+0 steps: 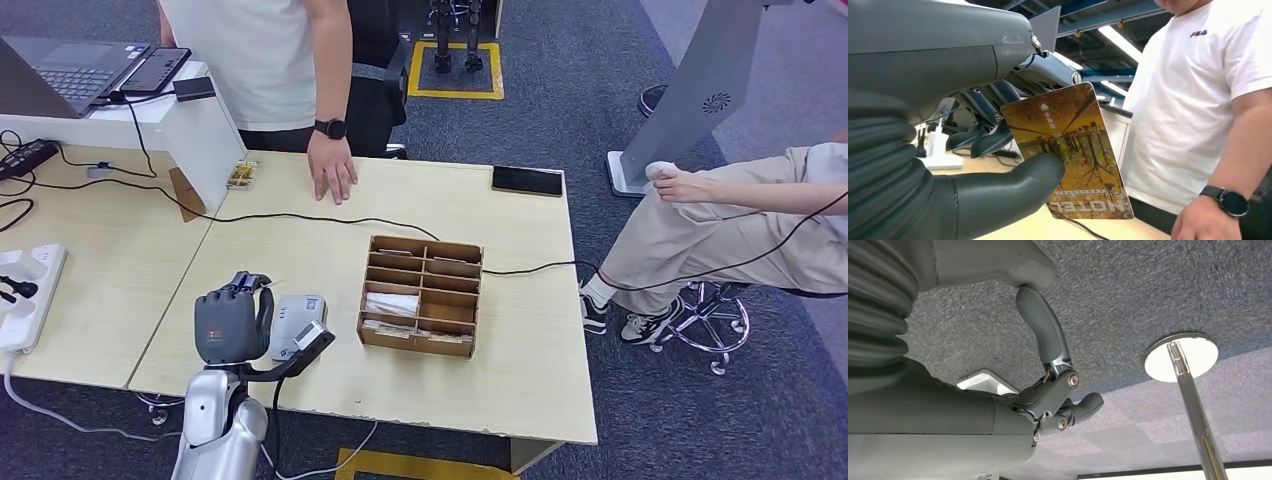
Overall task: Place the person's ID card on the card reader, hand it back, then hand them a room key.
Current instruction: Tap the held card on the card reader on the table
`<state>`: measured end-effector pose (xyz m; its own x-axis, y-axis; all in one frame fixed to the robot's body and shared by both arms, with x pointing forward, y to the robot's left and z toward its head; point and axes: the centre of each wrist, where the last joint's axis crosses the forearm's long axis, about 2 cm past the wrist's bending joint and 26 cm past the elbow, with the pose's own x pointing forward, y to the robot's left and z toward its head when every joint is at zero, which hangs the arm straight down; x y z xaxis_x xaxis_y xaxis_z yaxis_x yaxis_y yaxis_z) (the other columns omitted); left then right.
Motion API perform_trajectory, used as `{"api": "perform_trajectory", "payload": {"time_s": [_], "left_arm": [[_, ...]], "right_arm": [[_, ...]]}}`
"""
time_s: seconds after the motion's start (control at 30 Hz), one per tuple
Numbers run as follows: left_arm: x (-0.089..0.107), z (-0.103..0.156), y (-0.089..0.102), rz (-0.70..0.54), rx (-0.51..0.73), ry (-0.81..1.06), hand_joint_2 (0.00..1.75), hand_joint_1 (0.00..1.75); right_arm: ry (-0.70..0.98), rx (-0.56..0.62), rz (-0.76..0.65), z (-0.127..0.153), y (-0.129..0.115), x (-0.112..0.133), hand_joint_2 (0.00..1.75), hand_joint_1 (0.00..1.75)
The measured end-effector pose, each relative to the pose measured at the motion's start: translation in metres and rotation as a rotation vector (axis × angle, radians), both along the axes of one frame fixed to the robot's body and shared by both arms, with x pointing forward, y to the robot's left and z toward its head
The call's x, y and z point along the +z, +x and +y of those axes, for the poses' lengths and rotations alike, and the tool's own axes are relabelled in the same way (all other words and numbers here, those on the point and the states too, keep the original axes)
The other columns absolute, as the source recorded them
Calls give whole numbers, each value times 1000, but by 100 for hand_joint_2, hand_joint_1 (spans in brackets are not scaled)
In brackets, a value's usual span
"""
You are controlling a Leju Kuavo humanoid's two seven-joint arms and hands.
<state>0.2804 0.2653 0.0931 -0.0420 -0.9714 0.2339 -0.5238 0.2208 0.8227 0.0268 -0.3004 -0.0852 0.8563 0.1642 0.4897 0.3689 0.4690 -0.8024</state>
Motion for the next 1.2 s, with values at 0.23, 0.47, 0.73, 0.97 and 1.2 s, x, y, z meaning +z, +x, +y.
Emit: {"api": "perform_trajectory", "payload": {"time_s": [0.23,0.47,0.73,0.97,1.2], "left_arm": [[-5,-10,9,59,59,-70,175,175],[-8,-27,14,101,57,-93,175,175],[-15,-33,15,141,42,-92,175,175],[-23,-33,13,184,71,-106,175,175],[-30,-30,11,232,130,-122,175,175]], "right_arm": [[7,0,-1,1,1,0,175,0],[9,3,-3,2,1,-1,175,0],[13,4,-4,3,2,-1,175,0],[14,4,-5,4,2,-1,175,0],[15,4,-4,4,2,-1,175,0]]}}
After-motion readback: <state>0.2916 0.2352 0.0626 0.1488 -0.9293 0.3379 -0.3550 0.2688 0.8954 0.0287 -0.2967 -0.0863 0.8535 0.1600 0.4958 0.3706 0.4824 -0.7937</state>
